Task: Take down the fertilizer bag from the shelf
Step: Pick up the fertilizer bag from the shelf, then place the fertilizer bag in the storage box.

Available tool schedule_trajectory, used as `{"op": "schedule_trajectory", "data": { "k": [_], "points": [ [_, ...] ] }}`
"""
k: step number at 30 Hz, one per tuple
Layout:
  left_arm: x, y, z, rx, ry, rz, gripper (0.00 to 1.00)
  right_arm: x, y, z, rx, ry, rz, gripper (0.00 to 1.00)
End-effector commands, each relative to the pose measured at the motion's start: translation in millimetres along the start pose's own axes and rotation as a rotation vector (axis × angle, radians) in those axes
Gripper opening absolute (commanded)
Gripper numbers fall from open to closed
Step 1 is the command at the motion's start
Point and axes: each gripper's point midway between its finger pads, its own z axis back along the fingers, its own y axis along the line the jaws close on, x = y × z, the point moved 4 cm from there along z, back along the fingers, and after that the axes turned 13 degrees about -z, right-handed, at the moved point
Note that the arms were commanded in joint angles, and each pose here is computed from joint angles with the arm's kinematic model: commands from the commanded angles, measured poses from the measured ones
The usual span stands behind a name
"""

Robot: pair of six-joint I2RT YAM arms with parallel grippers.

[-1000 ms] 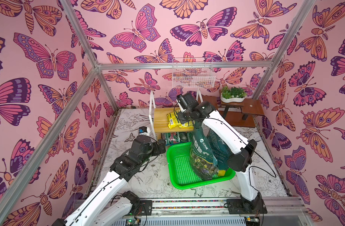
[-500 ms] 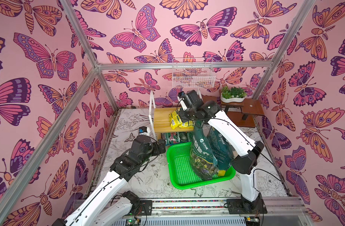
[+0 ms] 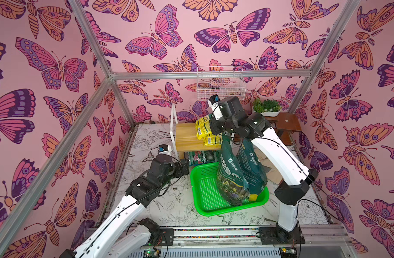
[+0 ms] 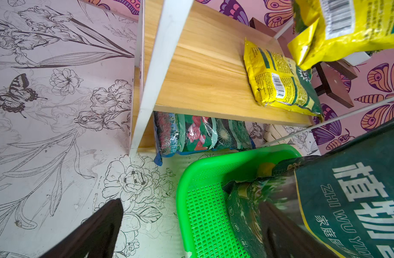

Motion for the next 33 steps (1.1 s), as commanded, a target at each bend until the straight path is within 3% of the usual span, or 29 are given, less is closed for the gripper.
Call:
{"op": "schedule_trajectory", "data": {
  "k": [1,16,33],
  "points": [
    [-1.1,1.6,-1.7,0.002,-0.001,0.012,1.0,26.9,8.5,33.6,0.036,-0.133,0.011,0.0],
    [-0.8,9.0,-0.3,0.043,-0.019,0.021,1.0,9.1,31.9,94.9,-0.058,-0.172,0.225,0.0],
    [3.9,23.1,1.5,0.059,-0.029,0.096,1.0,-71.5,68.6,114.9,-0.084,-0.039,0.442,0.0]
  ]
}}
